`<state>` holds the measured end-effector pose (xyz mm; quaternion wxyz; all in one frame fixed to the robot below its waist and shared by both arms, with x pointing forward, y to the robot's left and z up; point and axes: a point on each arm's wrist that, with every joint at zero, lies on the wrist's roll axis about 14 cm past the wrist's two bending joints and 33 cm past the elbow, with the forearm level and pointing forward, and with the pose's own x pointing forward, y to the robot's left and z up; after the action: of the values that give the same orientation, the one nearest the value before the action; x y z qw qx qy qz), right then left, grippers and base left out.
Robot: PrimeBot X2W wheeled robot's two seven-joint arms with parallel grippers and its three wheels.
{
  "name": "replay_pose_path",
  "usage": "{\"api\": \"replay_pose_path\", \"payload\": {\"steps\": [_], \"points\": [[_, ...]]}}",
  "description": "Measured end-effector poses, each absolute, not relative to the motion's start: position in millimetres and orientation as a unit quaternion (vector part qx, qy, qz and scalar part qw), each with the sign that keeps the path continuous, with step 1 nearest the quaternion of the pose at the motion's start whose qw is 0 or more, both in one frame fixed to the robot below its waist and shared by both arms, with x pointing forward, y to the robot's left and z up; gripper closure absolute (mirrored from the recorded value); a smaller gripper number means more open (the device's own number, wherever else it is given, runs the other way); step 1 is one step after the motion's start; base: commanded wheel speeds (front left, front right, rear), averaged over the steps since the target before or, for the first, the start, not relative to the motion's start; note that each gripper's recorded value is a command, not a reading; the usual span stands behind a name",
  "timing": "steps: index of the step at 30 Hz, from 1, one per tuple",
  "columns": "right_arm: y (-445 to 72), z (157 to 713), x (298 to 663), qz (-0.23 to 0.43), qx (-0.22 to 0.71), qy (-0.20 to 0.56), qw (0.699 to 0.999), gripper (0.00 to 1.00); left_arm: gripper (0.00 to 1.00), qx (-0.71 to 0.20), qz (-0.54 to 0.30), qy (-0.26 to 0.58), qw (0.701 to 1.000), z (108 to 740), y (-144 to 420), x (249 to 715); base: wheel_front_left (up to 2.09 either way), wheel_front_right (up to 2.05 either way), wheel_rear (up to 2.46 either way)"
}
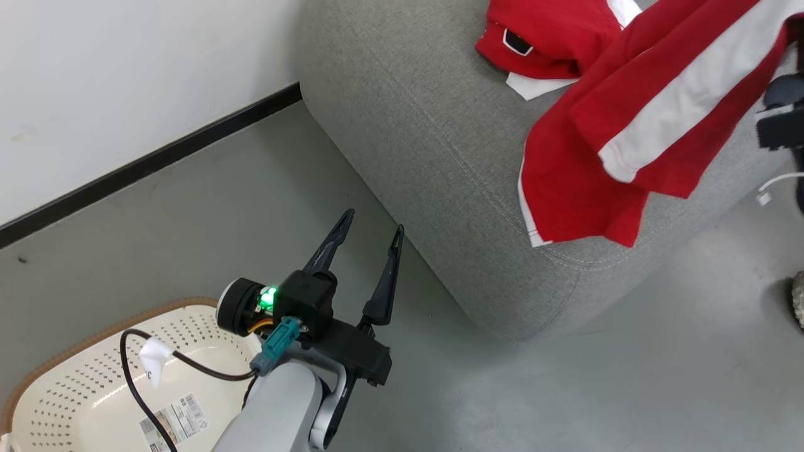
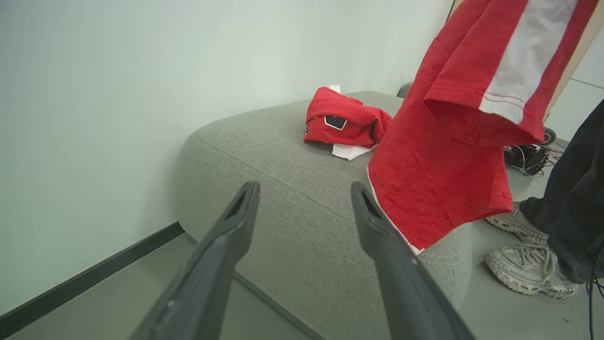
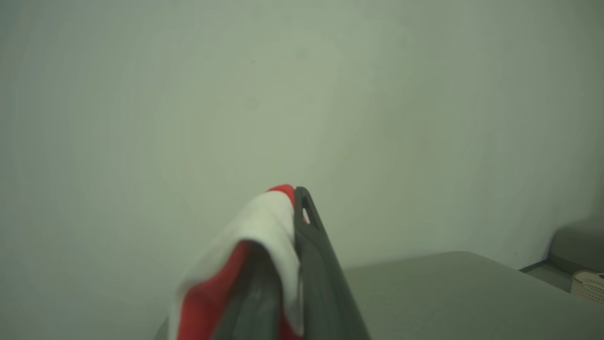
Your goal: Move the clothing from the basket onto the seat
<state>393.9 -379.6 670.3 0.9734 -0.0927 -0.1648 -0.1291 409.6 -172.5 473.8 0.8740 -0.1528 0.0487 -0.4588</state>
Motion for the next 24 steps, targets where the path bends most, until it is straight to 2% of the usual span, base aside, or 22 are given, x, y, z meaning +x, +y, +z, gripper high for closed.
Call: {"api": "replay_pose_path", "payload": {"steps": [17, 24], "points": [[-407, 734, 467, -0.129, -0.154, -0.211, 0.957, 1.00, 0.00, -0.163, -0.433, 0.076, 0.883, 437, -157, 438, 0.00, 0.00, 0.00], [-425, 741, 497, -0.151, -0.145, -0.219, 0.953, 1.00, 0.00, -0.162, -0.411, 0.094, 0.892, 414, -143, 453, 0.00, 0.00, 0.00]]}}
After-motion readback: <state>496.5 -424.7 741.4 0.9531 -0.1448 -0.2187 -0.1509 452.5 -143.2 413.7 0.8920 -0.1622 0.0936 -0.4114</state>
